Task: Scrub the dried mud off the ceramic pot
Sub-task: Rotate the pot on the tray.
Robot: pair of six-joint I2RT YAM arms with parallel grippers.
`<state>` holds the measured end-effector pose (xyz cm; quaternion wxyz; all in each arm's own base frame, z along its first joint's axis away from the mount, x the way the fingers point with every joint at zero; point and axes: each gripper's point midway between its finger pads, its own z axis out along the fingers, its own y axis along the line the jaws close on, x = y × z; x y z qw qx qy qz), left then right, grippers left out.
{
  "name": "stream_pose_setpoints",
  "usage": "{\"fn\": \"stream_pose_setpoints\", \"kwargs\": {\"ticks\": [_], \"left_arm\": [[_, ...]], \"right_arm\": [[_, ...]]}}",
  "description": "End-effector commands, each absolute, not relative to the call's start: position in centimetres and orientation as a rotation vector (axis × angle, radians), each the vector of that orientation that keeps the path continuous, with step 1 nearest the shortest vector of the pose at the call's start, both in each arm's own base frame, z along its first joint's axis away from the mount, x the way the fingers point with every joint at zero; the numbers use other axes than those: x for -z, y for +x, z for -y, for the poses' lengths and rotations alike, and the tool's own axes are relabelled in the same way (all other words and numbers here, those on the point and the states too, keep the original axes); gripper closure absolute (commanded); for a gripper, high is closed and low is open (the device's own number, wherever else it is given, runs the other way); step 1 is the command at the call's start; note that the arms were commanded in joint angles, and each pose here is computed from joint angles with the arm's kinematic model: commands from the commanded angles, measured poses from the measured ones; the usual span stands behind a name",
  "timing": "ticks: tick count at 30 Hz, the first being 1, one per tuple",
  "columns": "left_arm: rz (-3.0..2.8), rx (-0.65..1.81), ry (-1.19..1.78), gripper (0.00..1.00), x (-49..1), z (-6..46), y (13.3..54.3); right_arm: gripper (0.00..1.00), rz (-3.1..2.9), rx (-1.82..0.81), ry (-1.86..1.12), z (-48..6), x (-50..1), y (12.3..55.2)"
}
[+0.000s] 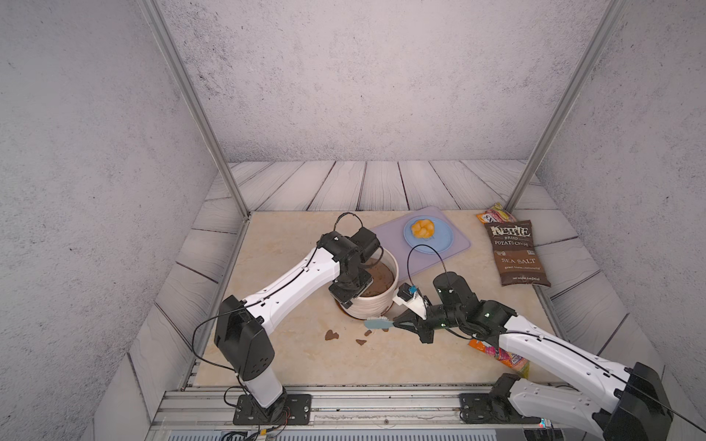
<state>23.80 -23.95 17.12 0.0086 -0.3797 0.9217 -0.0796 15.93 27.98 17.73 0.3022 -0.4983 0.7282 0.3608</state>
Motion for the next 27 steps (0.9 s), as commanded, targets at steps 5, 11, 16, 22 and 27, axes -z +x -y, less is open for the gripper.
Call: {"fn": "stream_pose_setpoints", "kwargs": {"ticks": [5,11,16,22,27], "left_arm": [[-2.862,0.173,-1.360,0.60,-15.8,25.0,22.9],[-2.835,0.148,-1.351,0.74,-16.1,24.6,23.5],[-2.837,0.113,-1.358,0.81,-15.9,24.2,23.5],[-2.827,0.091,-1.351,0.87,-16.0,23.2,24.1],[-2.826,0.053,-1.318,0.89,-16.3,22.0,24.9]], "right_arm": [[1.00,-1.899,-0.970,-1.294,-27.8,-18.3,15.7],[1.00,-1.896,-0.981,-1.290,-27.8,-18.5,15.6],[1.00,-1.890,-0.993,-1.283,-28.1,-18.4,15.7],[1.00,-1.881,-0.990,-1.269,-28.4,-18.4,16.2],[1.00,-1.884,-0.980,-1.274,-28.8,-18.1,16.7]]}}
